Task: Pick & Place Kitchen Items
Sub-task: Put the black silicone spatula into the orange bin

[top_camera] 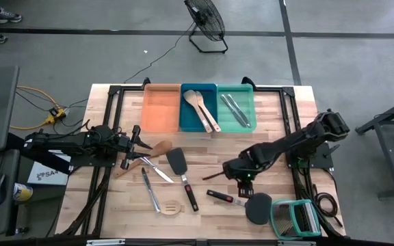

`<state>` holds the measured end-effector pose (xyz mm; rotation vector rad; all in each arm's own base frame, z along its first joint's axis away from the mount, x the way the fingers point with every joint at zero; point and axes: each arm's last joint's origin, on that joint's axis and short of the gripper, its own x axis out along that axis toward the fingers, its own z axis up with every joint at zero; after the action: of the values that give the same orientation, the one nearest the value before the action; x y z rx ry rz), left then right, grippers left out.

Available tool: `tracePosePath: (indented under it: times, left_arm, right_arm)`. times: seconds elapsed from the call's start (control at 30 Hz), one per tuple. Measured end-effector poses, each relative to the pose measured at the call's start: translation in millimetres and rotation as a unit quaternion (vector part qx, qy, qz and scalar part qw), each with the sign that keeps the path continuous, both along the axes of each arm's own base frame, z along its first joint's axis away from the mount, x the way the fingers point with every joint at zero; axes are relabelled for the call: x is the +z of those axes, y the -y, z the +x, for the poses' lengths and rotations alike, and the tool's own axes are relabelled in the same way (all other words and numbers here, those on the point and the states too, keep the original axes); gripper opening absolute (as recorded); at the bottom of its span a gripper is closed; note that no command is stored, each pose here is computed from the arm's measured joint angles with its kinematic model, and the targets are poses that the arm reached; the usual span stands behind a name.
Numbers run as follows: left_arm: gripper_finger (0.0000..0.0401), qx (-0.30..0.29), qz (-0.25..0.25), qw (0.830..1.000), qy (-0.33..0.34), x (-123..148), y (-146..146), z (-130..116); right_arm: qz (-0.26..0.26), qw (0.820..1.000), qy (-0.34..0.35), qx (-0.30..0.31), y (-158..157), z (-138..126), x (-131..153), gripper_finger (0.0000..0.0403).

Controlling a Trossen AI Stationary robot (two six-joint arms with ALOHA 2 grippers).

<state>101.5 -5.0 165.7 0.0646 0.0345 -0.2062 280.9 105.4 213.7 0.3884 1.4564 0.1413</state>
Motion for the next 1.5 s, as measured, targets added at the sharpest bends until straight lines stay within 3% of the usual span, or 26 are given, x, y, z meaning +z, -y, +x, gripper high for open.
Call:
tracePosePath:
  times: [0.2, 0.43, 0.6, 0.9, 1.23, 1.5]
  left_arm:
    - [0.0125, 0.000, 0.000, 1.000, 0.000, 0, 0, 0]
    - [0.0125, 0.000, 0.000, 1.000, 0.000, 0, 0, 0]
    - [0.0125, 0.000, 0.000, 1.000, 0.000, 0, 0, 0]
    - [0.0125, 0.000, 0.000, 1.000, 0.000, 0, 0, 0]
    - [0.0125, 0.000, 0.000, 1.000, 0.000, 0, 0, 0]
    - [0.0125, 0.000, 0.000, 1.000, 0.000, 0, 0, 0]
  right_arm:
    - [0.019, 0.999, 0.031, -0.004, -20, -8, -25, 0.0155]
    - [-0.068, 0.990, 0.109, 0.059, -53, -25, -36, 0.0155]
    - [-0.091, 0.986, 0.129, 0.063, -69, -34, -37, 0.0171]
    - [-0.093, 0.987, 0.134, 0.006, -76, -36, -38, 0.0231]
    - [-0.088, 0.990, 0.112, -0.016, -90, -30, -67, 0.0231]
    - [-0.131, 0.985, 0.115, -0.010, -95, -31, -82, 0.0226]
